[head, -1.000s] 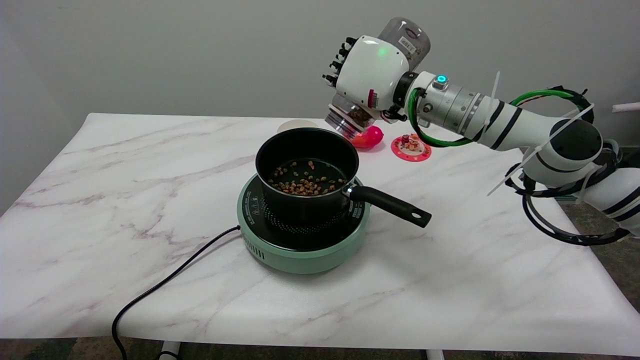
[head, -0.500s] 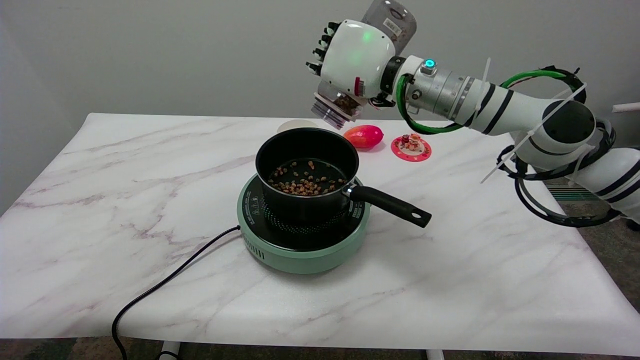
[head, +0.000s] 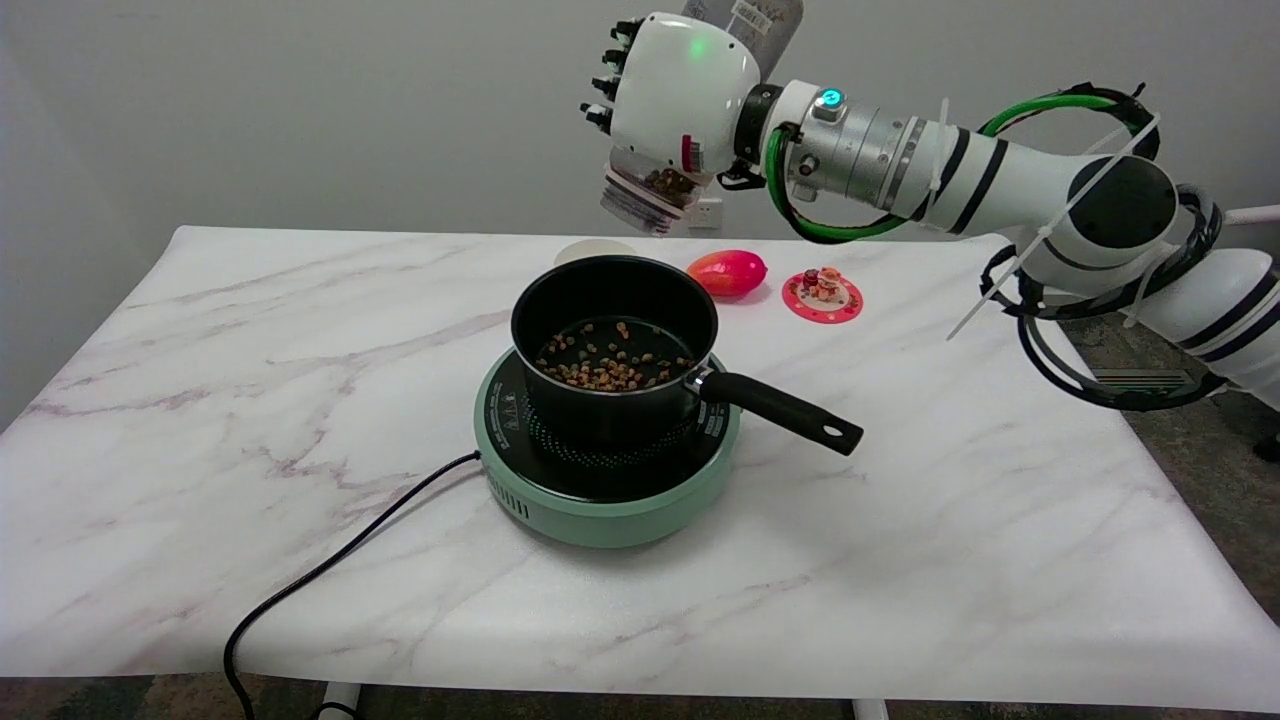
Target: Pour the contents of the bottle into the soup pot.
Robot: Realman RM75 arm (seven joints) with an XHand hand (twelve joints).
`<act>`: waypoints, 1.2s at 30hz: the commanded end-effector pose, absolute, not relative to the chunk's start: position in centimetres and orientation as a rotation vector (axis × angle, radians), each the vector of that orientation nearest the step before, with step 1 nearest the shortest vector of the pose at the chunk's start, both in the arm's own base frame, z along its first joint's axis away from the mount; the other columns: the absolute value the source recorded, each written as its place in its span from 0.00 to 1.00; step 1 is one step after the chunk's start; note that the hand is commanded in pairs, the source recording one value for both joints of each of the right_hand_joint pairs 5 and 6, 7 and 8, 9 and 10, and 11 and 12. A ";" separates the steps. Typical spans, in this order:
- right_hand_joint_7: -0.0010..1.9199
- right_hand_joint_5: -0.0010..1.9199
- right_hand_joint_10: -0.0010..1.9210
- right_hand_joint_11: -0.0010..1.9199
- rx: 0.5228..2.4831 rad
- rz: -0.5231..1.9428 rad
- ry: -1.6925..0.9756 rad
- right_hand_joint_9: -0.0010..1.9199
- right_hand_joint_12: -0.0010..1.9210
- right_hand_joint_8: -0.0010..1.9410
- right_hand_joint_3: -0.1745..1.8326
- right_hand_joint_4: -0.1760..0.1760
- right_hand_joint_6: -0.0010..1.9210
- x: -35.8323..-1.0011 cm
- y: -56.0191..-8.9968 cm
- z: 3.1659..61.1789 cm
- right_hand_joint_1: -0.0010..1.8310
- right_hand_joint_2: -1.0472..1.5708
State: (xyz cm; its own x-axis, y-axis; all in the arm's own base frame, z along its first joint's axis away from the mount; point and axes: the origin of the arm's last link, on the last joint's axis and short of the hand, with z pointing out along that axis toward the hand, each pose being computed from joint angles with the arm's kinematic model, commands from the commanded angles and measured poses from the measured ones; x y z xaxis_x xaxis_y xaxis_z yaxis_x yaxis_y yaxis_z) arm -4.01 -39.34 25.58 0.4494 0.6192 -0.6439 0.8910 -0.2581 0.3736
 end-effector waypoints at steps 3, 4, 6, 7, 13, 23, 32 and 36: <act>0.98 1.00 0.67 0.60 1.974 -0.573 1.346 0.67 0.60 0.97 0.40 0.50 1.00 -3.8 -40.0 25.2 0.79 0.72; 0.98 1.00 0.67 0.60 1.971 -0.576 1.351 0.67 0.60 0.97 0.40 0.50 1.00 -3.8 -40.0 25.2 0.79 0.72; 0.98 1.00 0.67 0.60 1.977 -0.580 1.337 0.67 0.60 0.97 0.40 0.50 1.00 -4.1 -40.0 25.2 0.79 0.72; 0.98 1.00 0.67 0.60 1.984 -0.583 1.323 0.67 0.60 0.97 0.40 0.50 1.00 -4.5 -40.0 25.3 0.79 0.72; 0.98 1.00 0.67 0.60 1.988 -0.598 1.284 0.67 0.60 0.97 0.40 0.50 1.00 -5.5 -40.2 25.5 0.79 0.72; 0.98 1.00 0.67 0.60 1.958 -0.617 1.329 0.67 0.60 0.97 0.40 0.50 1.00 -4.9 -40.3 25.6 0.79 0.72; 0.98 1.00 0.67 0.60 1.985 -0.499 1.164 0.67 0.60 0.97 0.40 0.50 1.00 -4.2 -40.2 26.9 0.79 0.72; 0.98 1.00 0.67 0.60 1.981 -0.423 1.056 0.67 0.60 0.97 0.40 0.50 1.00 -4.0 -39.9 28.1 0.79 0.72</act>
State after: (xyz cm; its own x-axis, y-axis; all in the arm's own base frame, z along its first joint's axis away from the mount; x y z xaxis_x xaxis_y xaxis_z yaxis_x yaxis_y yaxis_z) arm -4.72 -40.22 25.74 0.4010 0.6024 -0.6901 0.9160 -0.2594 0.3059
